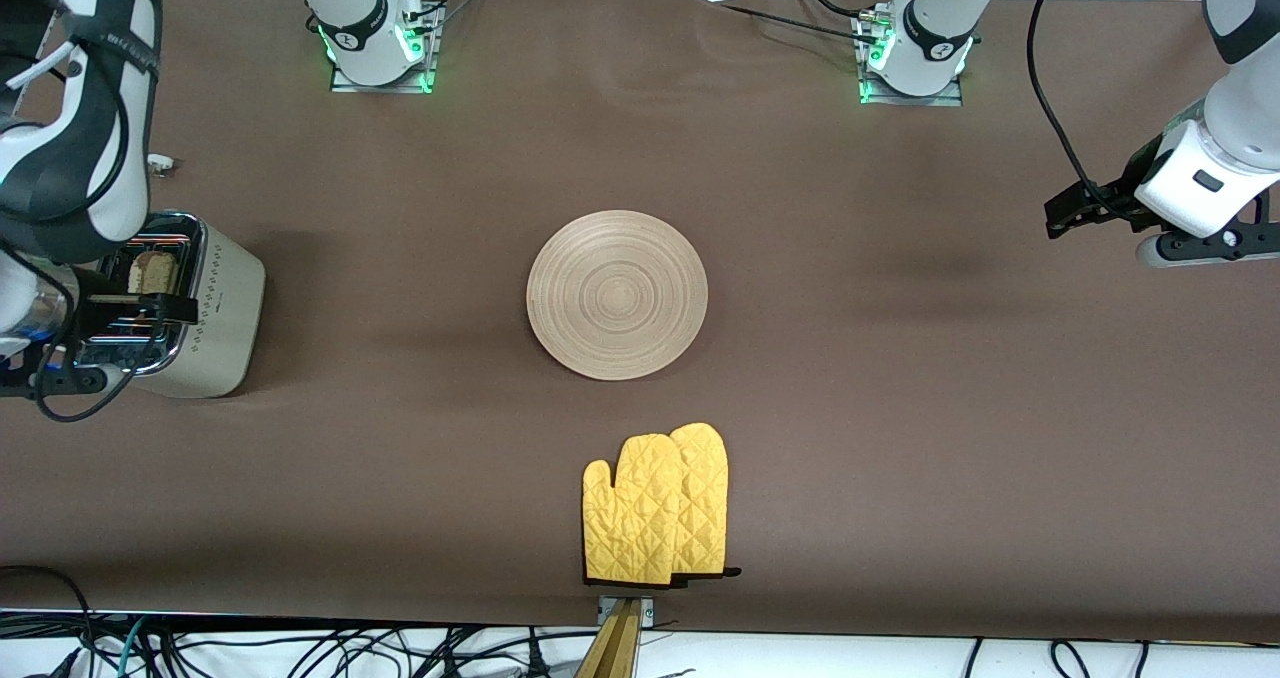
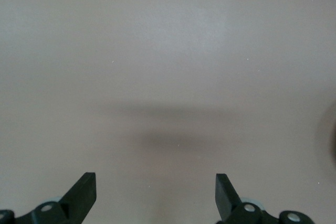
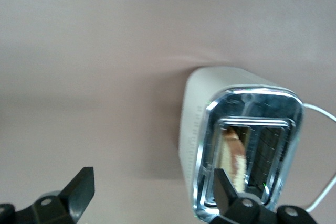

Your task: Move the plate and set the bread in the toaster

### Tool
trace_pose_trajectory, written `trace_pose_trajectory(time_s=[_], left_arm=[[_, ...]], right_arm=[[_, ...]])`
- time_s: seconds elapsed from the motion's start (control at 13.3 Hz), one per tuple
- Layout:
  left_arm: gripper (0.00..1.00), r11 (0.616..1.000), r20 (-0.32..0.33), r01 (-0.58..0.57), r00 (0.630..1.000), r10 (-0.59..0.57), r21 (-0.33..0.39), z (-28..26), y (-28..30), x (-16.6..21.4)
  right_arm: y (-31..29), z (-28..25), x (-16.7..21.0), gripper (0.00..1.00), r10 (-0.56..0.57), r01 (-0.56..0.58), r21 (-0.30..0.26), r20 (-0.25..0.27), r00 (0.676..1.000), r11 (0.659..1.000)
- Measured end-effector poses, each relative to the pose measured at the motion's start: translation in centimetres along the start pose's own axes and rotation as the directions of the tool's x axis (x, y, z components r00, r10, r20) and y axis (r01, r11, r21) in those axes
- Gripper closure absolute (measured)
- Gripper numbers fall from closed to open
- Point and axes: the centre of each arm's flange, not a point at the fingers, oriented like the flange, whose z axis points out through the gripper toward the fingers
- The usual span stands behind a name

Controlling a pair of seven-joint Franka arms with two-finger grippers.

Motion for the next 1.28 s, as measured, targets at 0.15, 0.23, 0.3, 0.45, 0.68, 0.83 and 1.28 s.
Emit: trace_pose_trajectory(time_s=[0.15,0.23,0.3,0.45,0.68,0.83,1.28], left_arm=[[0.00,1.000,-0.002,0.004,1.000,-0.004,-0.001,-0.1,-0.2,0.0],[0.00,1.000,-0.002,0.004,1.000,-0.004,-0.001,-0.1,-0.2,0.0],[0.00,1.000,-0.001,0.004,1.000,-0.004,0.000,-0.1,-0.2,0.0],[0.00,1.000,-0.001,0.002,1.000,-0.002,0.000,-0.1,-0.1,0.0],[0.00,1.000,-0.002,0.002,1.000,-0.002,0.000,-0.1,-0.1,0.0],[0.00,1.000,-0.004,0.002,1.000,-0.002,-0.004,-0.3,-0.1,0.1],[0.00,0.999,-0.020,0.015,1.000,-0.016,-0.040,-0.9,-0.3,0.2]], right_arm=[[-2.5,-1.4,-0.2,0.00,-0.062,0.064,0.052,-0.037,0.997,0.997],[-2.4,-2.1,-0.4,0.00,-0.079,0.083,0.062,-0.069,0.994,0.995],[-1.7,-2.9,-0.7,0.00,-0.082,0.088,0.060,-0.100,0.992,0.994],[0.2,-4.4,-2.0,0.00,-0.069,0.081,0.069,-0.166,0.984,0.994],[1.7,-6.0,-5.3,0.00,-0.050,0.075,0.098,-0.237,0.970,0.992],[1.7,-6.8,-7.5,0.00,-0.054,0.082,0.105,-0.249,0.967,0.991],[0.8,-5.6,-8.4,0.00,-0.094,0.107,0.044,-0.223,0.970,0.993]])
